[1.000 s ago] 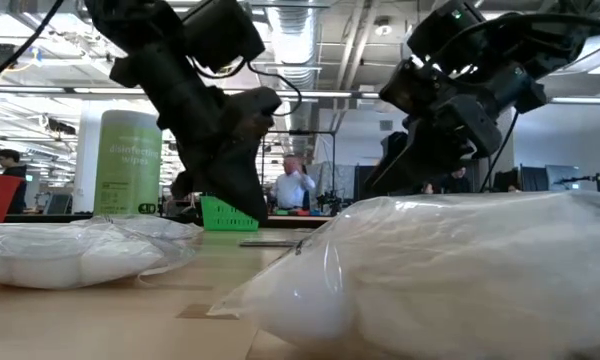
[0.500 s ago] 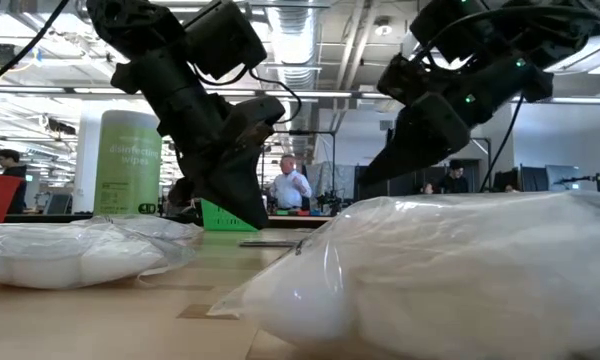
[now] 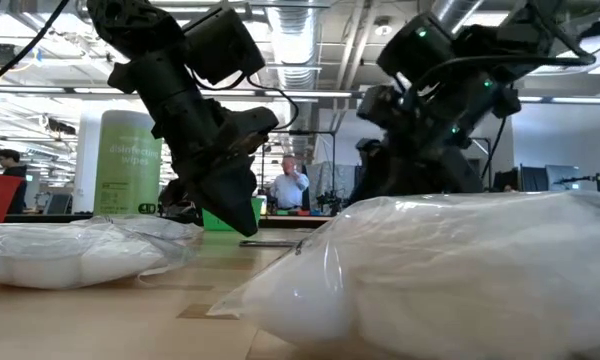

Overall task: Pick & Place Travel size toiletries
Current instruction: Put the black comb into the bottom red basket

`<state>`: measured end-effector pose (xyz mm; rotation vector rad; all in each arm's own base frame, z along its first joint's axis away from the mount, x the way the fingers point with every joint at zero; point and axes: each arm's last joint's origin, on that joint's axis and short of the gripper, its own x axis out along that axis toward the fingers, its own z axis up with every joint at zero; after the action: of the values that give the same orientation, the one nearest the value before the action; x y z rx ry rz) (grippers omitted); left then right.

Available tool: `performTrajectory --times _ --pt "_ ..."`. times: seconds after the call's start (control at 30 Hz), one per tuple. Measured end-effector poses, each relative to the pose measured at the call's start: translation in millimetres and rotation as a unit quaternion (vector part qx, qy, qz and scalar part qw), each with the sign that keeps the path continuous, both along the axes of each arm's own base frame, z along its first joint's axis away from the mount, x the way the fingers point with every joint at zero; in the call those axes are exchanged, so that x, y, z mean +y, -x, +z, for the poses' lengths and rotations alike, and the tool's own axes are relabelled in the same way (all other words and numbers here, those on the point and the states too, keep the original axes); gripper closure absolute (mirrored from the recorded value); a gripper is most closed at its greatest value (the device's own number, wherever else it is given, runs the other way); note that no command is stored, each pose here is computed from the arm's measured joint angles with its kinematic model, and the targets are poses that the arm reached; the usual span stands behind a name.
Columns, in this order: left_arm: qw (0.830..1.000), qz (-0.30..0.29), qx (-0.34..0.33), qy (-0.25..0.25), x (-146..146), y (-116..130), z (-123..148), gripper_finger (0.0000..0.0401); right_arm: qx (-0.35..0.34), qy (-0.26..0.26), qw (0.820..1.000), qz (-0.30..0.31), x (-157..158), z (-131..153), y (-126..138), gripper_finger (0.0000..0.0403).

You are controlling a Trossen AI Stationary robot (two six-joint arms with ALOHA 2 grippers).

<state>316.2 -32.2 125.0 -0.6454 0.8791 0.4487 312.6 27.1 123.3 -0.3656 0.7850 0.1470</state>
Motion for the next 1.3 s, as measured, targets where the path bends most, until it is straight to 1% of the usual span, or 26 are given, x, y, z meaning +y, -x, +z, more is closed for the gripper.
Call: performTrajectory --times 0.1,0.23,0.33,0.43,0.67,0.83,0.93,1.17,1.3 --pt "1.0 -0.001 0.011 -0.002 0.2 1.7 -1.1 0.0401 0.001 0.005 1.0 0.014 8.3 0.5 -7.4 0.0206" --pt "1.0 -0.003 0.014 -0.001 0.1 2.2 -1.3 0.0401 -0.006 0.025 0.999 0.036 13.0 5.5 -12.8 0.0204" --pt "1.0 -0.004 0.014 -0.001 0.1 2.3 -1.3 0.0401 -0.006 0.036 0.999 0.04 12.6 6.3 -13.4 0.0198" --pt "1.0 -0.004 0.015 -0.001 0.4 4.7 -3.4 0.0401 -0.005 0.036 0.998 0.041 12.8 6.3 -13.3 0.0188" --pt "0.999 -0.013 0.043 0.028 6.1 18.9 -16.5 0.0401 -0.005 0.043 0.998 0.047 12.7 6.3 -13.3 0.0163" --pt "0.998 -0.026 0.047 0.033 8.9 19.7 -17.8 0.0401 -0.005 0.069 0.995 0.074 13.0 3.7 -14.8 0.0154" --pt "0.998 -0.029 0.046 0.038 10.9 19.4 -18.1 0.0401 0.002 0.073 0.994 0.079 12.9 0.5 -14.2 0.0153" --pt "0.998 -0.036 0.038 0.034 10.3 18.4 -17.8 0.0401 -0.001 0.076 0.994 0.075 13.1 -4.2 -17.1 0.0153" --pt "0.999 -0.028 0.017 0.004 7.6 21.8 -4.6 0.0401 -0.001 0.085 0.994 0.074 15.8 -3.9 -16.3 0.0153"
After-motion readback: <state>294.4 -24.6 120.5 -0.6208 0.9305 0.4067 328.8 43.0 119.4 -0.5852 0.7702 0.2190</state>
